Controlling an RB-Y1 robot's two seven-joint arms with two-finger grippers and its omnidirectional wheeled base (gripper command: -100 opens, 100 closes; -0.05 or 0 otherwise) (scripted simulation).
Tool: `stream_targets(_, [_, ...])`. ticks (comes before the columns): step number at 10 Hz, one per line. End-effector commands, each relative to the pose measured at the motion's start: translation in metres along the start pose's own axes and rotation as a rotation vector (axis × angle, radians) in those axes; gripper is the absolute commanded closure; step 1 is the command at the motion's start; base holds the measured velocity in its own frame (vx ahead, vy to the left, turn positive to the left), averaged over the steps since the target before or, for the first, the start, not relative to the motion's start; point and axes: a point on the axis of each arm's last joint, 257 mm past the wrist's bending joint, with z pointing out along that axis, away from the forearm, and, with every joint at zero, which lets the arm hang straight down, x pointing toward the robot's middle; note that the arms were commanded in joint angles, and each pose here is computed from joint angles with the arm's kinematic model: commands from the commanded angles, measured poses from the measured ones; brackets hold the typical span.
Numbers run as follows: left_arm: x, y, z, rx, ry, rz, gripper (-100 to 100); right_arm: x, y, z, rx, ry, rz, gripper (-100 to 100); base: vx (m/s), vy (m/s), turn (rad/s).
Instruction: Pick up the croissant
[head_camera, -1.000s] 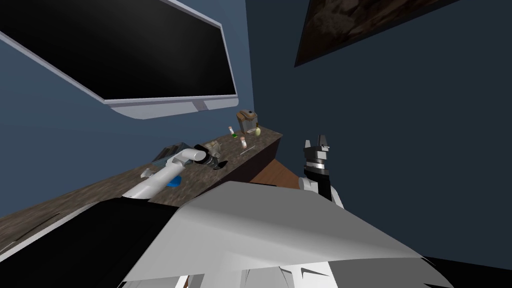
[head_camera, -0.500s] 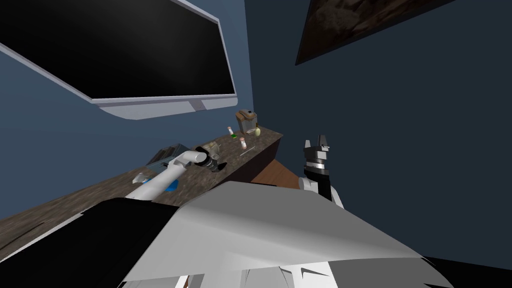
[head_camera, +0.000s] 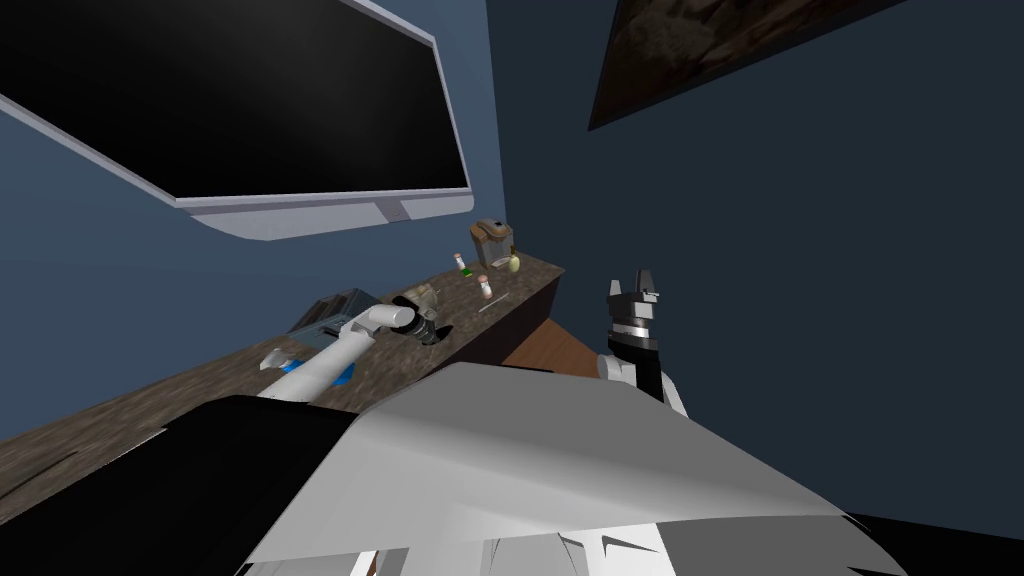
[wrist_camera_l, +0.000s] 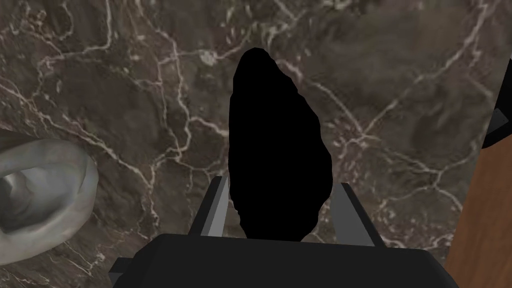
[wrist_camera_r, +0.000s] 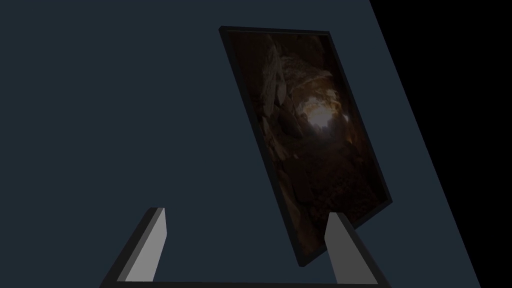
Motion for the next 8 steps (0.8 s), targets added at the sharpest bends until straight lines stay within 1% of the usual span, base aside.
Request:
stream_targets(1, [0.000,0.000,0.000,0.000,0.000,0.000,100,0.000,0.000,0.000,0.000,0.000,0.000,0,0.000,0.000,0.000])
stream_targets(3, [0.000,0.000,0.000,0.000,0.000,0.000,100,0.000,0.000,0.000,0.000,0.000,0.000,0,0.000,0.000,0.000])
stream_targets(4, [0.000,0.000,0.000,0.000,0.000,0.000,0,0.000,0.000,0.000,0.000,0.000,0.000,0,0.000,0.000,0.000])
stream_targets(5, [0.005,-0.001,-0.012,-0.001,0.001,0.007,100,0.000,0.000,0.000,0.000,0.000,0.000,0,-0.004,0.008,0.071])
stream_targets(6, [0.008,-0.001,-0.019,-0.002,0.002,0.011,100,0.000,0.000,0.000,0.000,0.000,0.000,0,-0.006,0.015,0.050])
stream_targets(7, [0.006,-0.001,-0.015,0.000,0.002,0.010,100,0.000,0.000,0.000,0.000,0.000,0.000,0,-0.002,0.008,0.005])
stream_targets(8, [0.006,-0.001,-0.016,-0.001,0.002,0.009,0,0.000,0.000,0.000,0.000,0.000,0.000,0,0.000,0.000,0.000])
